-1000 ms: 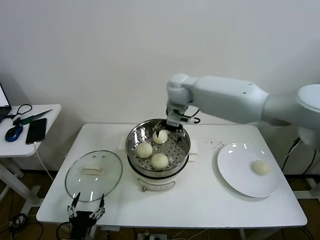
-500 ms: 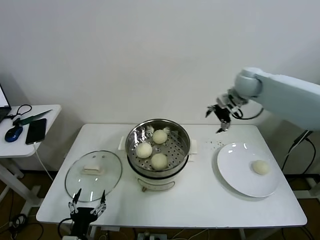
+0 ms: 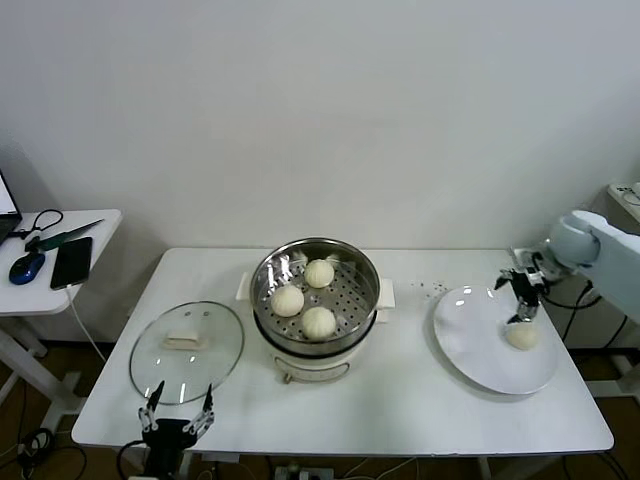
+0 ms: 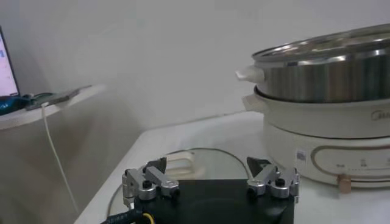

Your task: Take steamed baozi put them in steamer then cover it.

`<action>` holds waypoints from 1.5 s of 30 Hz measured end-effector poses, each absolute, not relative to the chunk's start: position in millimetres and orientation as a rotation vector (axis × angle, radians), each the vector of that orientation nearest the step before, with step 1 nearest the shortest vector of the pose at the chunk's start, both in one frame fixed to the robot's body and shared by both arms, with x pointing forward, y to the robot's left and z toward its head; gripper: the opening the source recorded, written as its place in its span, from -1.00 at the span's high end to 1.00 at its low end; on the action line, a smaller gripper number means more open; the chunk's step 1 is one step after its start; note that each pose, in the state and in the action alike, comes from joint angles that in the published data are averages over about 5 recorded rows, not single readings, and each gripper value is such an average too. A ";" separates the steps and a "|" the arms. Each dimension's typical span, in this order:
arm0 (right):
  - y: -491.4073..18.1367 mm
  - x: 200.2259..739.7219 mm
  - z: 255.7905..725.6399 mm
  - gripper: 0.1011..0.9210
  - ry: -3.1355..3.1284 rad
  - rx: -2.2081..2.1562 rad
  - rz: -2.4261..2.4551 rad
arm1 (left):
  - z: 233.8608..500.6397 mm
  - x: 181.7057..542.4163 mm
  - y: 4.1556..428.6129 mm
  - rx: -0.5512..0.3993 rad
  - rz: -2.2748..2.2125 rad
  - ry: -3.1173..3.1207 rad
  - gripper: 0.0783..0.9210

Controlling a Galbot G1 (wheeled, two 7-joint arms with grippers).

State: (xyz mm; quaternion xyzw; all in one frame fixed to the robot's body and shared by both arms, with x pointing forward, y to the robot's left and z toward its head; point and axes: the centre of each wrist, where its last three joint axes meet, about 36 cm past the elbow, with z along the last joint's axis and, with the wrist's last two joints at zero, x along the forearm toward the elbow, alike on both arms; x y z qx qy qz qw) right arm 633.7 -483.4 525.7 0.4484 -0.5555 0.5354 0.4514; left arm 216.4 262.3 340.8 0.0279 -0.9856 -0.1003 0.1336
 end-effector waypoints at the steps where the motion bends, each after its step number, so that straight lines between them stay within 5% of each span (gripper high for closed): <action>1: -487.9 632.4 520.4 -0.76 -1.368 1.097 1.315 | 340.7 216.0 262.4 0.083 -0.291 -2.857 -0.77; 26: -507.3 640.3 453.1 -0.76 -1.319 1.035 1.223 | 333.1 211.1 255.9 0.105 -0.287 -2.830 -0.77; 45: -507.2 646.4 467.6 -0.53 -1.344 1.027 1.187 | 334.9 213.8 252.5 0.099 -0.281 -2.840 -0.77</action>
